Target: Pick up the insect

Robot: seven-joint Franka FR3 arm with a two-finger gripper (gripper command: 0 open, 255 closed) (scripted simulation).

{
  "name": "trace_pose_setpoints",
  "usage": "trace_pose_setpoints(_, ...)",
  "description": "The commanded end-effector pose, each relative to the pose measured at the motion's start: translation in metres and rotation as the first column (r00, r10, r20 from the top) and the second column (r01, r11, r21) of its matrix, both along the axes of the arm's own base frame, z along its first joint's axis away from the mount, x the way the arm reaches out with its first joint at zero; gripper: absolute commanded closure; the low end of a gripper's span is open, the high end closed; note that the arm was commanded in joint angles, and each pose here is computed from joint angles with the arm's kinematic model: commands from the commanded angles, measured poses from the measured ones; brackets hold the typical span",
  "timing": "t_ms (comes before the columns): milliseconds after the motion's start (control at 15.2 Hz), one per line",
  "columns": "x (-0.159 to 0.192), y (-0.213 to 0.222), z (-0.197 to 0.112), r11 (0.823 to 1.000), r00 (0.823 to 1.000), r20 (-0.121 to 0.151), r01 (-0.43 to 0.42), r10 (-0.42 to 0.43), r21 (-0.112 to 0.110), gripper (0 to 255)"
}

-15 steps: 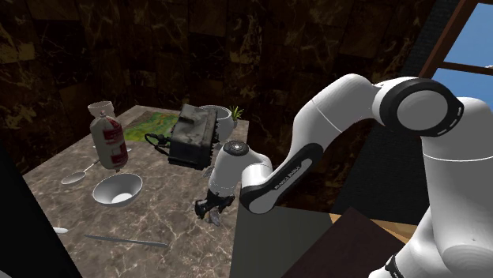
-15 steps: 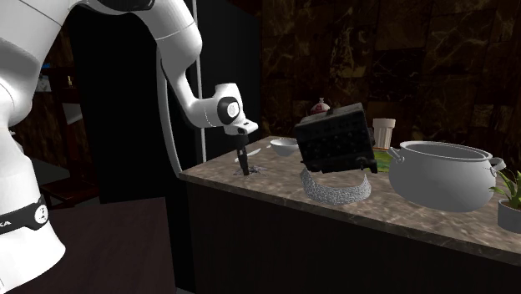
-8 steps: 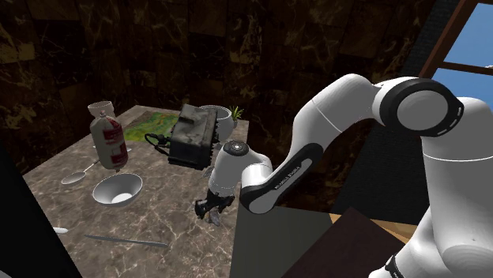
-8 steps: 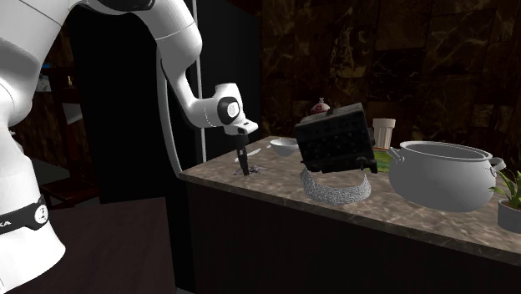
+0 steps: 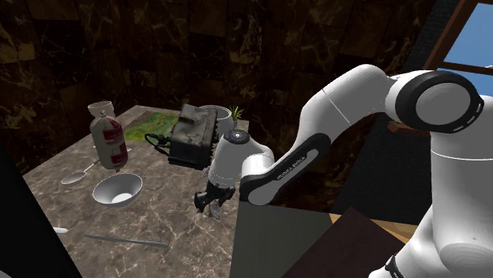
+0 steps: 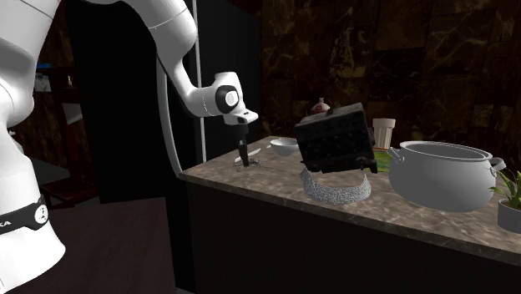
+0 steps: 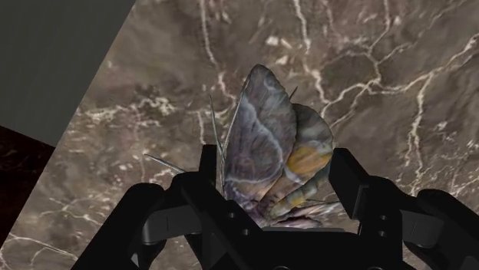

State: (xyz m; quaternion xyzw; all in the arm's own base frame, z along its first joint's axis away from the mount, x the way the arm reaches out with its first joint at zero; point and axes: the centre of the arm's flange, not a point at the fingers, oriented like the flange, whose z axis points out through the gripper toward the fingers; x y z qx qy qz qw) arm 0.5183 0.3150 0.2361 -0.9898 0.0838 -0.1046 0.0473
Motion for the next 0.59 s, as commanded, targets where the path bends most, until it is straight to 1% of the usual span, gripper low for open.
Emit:
trace_pose_setpoints(0, -0.002, -0.001, 0.01, 1.0, 1.0, 0.0, 0.0, 0.0, 0.0, 255)
trace_pose_setpoints(396, -0.002, -0.001, 0.042, 1.0, 1.0, 0.0, 0.0, 0.0, 0.0, 255)
trace_pose_setpoints(528, -0.002, -0.001, 0.043, 1.0, 1.0, 0.0, 0.0, 0.0, 0.0, 255)
